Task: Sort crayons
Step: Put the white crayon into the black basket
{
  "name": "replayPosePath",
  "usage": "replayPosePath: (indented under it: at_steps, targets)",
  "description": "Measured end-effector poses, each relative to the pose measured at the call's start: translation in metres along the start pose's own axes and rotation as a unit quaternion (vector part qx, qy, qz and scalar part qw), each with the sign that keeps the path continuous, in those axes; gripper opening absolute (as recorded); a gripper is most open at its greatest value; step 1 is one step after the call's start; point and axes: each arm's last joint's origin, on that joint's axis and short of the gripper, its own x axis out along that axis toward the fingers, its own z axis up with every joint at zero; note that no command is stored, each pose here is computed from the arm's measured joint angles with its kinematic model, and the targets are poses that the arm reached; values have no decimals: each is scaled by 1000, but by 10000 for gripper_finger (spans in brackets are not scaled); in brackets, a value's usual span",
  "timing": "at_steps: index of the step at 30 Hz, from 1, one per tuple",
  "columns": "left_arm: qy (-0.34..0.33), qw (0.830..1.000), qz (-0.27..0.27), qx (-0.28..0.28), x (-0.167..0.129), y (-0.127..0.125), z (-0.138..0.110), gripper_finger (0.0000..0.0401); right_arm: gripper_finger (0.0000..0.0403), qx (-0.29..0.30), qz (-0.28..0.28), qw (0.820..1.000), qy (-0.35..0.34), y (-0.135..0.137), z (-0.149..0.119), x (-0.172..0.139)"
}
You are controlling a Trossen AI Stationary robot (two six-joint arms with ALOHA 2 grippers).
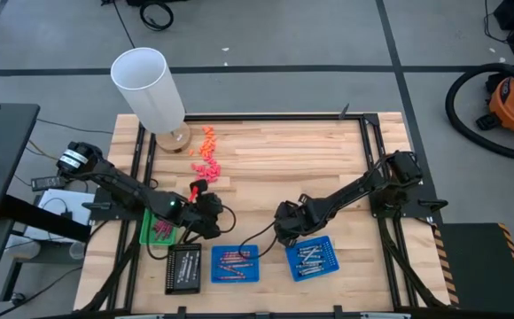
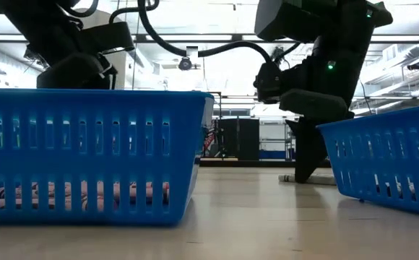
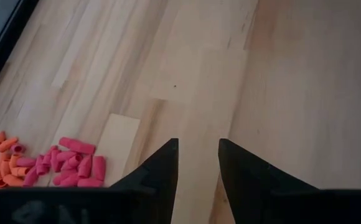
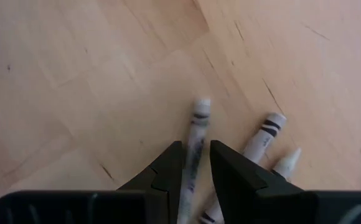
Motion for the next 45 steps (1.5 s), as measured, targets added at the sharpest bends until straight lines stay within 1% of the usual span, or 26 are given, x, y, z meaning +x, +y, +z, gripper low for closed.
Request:
replayPosePath:
  at_steps: [6, 10, 14, 17, 20, 22, 27, 31, 34, 36, 40, 43, 45]
  targets:
    - [0, 1000, 0, -3, 0, 0, 0, 125, 93, -2, -3, 1000, 16, 2, -1, 12]
    - [-1, 1000, -1, -5, 0, 0, 0, 125, 91, -8, -2, 1000, 14, 2, 0, 13]
    - [-2, 1000, -1, -9, 0, 0, 1, 125, 77, -10, 3, 1000, 9, 2, 1, 11]
    - [0, 1000, -20, -10, 0, -2, 2, 125, 60, -17, 7, 1000, 6, 2, 2, 12]
    - [4, 999, -51, 7, 0, -4, 3, 125, 45, -24, 16, 1000, -4, 3, 4, 11]
    - [4, 998, -66, 14, -1, -5, 3, 125, 39, -27, 20, 999, -19, 4, 7, 8]
    - [-22, 997, -77, -5, -1, -8, 9, 125, 43, -37, 13, 997, -61, 2, 12, -1]
    - [-50, 995, -88, -25, -2, -10, 15, 127, 46, -52, 23, 993, -101, 3, 19, -13]
    - [-67, 993, -95, -37, -2, -11, 19, 135, 46, -64, 34, 988, -133, 3, 24, -24]
    - [-70, 992, -96, -35, -2, -11, 20, 148, 47, -71, 35, 984, -157, 2, 28, -32]
    - [-81, 991, -101, -39, -3, -12, 22, 183, 47, -98, 37, 973, -205, 5, 30, -49]
    - [-101, 987, -121, -43, -4, -14, 27, 206, 48, -126, 47, 958, -252, 12, 32, -63]
    - [-118, 983, -134, -39, -6, -15, 31, 214, 48, -140, 57, 946, -287, 18, 33, -70]
